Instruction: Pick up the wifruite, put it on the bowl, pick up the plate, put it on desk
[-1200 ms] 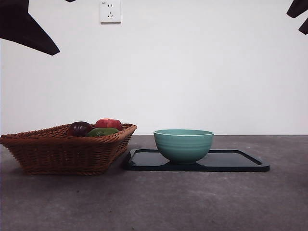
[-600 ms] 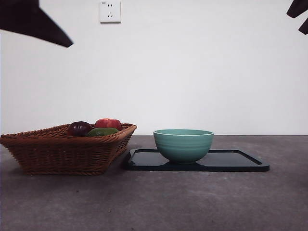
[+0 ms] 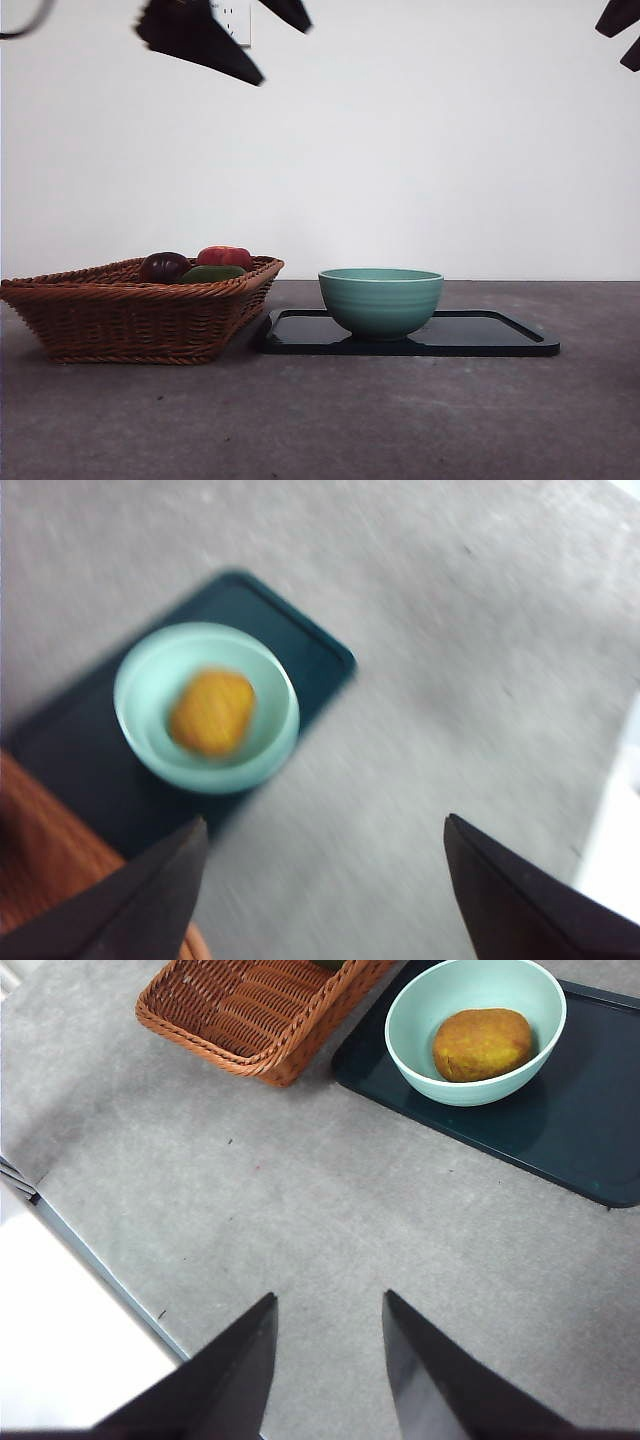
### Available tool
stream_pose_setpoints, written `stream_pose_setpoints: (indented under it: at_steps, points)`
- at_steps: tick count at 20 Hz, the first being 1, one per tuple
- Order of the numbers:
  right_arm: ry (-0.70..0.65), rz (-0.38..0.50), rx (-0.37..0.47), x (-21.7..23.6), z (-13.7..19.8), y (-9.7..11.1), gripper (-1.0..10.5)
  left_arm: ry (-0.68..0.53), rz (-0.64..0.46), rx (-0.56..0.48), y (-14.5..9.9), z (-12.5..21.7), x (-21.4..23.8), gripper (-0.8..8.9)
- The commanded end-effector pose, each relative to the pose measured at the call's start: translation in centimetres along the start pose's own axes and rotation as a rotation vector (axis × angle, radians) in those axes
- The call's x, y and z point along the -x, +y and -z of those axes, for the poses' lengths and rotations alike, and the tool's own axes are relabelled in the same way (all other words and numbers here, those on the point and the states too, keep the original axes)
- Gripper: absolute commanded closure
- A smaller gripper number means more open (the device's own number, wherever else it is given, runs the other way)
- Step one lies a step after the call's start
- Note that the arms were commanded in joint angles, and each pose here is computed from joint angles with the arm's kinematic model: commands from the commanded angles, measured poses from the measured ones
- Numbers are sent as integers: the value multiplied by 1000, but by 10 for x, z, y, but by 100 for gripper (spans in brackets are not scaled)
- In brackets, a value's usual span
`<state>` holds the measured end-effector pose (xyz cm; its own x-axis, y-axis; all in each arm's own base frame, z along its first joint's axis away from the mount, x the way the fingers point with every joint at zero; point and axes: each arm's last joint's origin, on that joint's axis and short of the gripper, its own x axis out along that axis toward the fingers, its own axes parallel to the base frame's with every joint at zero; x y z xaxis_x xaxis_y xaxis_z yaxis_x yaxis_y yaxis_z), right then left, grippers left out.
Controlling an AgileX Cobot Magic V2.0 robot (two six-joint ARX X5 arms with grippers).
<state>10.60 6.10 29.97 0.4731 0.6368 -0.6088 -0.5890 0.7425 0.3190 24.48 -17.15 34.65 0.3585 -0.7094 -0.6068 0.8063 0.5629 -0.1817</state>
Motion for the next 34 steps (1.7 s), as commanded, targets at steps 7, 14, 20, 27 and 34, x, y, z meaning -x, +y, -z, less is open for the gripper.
stream_pose_setpoints:
  at_steps: [7,14,20,27,34]
  points:
    - [-5,-9,11,0,-2,1,779,51,2,-92,44,-45,-83,441]
    - [0,-8,8,0,-2,1,779,148,25,-109,71,-33,-150,441]
    - [12,-6,4,0,-1,1,779,221,58,-141,77,-12,-188,442]
    - [13,-6,3,0,-1,1,779,242,80,-206,66,-2,-214,442]
    - [19,-6,1,0,0,1,779,247,31,-267,62,-1,-223,442]
